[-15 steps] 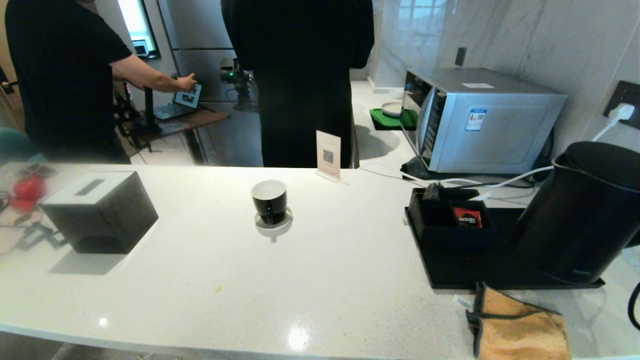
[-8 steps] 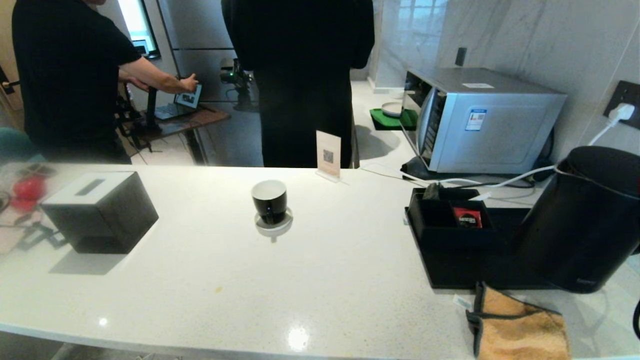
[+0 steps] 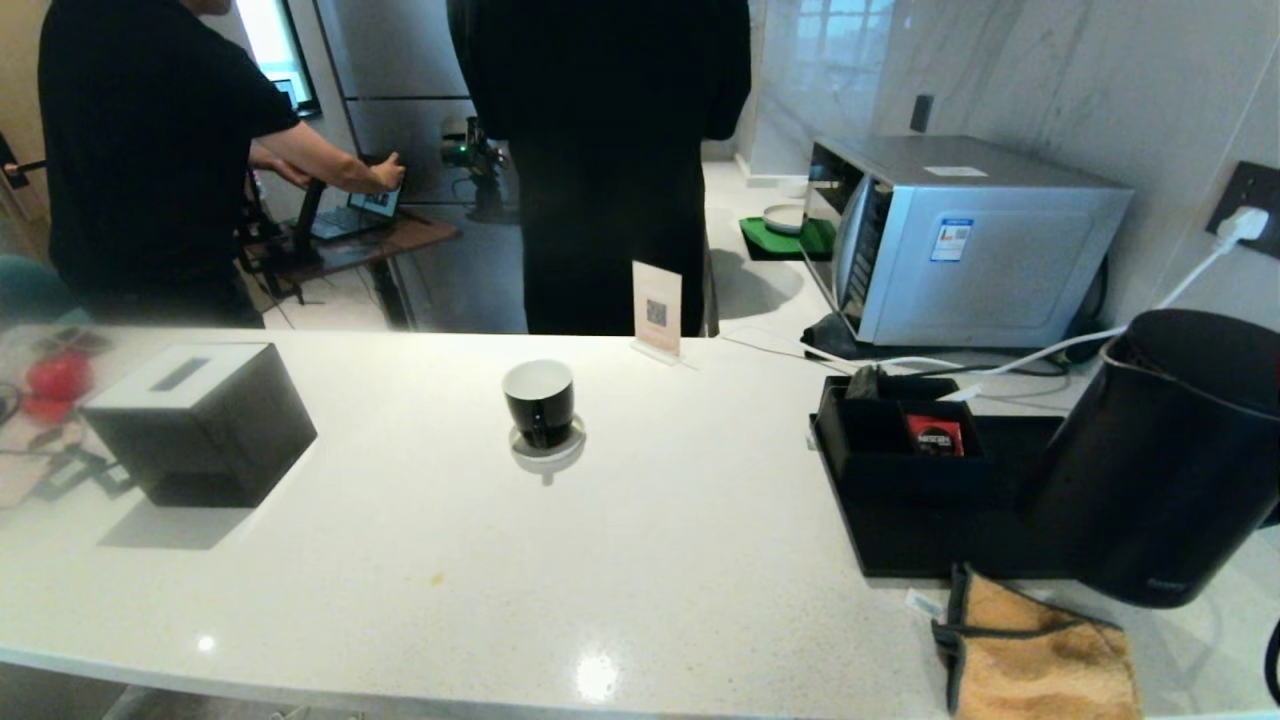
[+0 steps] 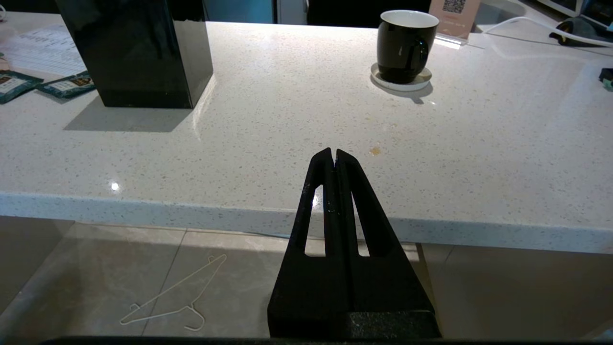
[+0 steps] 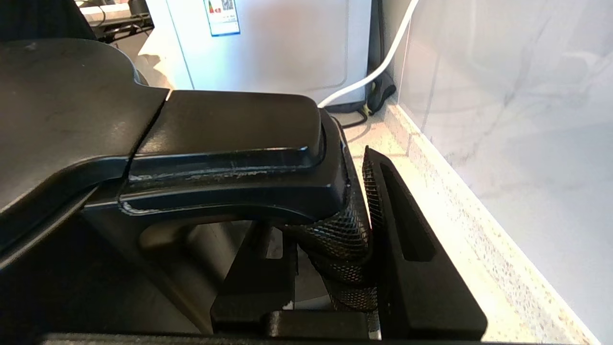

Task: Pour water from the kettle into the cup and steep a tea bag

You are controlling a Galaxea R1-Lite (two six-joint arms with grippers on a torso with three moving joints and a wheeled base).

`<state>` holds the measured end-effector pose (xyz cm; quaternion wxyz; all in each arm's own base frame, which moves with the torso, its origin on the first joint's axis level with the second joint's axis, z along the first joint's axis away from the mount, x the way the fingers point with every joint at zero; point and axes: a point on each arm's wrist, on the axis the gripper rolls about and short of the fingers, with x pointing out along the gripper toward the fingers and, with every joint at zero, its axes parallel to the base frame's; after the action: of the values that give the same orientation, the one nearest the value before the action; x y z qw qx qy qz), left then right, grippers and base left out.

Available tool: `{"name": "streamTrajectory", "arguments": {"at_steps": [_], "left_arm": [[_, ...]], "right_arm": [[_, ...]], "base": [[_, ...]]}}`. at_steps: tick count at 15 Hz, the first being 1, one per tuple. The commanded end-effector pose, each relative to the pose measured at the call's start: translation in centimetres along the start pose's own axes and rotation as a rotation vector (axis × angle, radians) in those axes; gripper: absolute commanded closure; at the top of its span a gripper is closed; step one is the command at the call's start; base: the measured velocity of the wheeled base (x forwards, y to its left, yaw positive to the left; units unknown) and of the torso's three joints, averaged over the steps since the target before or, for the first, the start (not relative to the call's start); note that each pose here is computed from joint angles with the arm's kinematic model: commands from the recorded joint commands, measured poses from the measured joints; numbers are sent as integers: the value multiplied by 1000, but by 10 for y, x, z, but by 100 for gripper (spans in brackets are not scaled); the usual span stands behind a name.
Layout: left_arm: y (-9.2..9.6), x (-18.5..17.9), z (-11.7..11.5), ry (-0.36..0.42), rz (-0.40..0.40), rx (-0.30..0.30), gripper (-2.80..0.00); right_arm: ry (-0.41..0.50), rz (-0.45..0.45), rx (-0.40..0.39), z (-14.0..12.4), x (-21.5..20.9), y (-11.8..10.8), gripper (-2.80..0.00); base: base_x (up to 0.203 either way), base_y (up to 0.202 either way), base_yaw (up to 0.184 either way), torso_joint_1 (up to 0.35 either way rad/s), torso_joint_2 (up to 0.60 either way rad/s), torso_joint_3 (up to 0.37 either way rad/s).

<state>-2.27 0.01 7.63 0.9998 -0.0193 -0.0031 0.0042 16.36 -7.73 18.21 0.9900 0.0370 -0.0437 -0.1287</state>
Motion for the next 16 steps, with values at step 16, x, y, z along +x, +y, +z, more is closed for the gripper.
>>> {"name": "streamTrajectory", "arguments": {"at_steps": [16], "left_arm": [[0, 0, 0, 1, 1, 3, 0]], "right_arm": [[-10, 3, -2, 3, -5, 2, 0]], "base": [[0, 13, 0, 0, 1, 0]]}}
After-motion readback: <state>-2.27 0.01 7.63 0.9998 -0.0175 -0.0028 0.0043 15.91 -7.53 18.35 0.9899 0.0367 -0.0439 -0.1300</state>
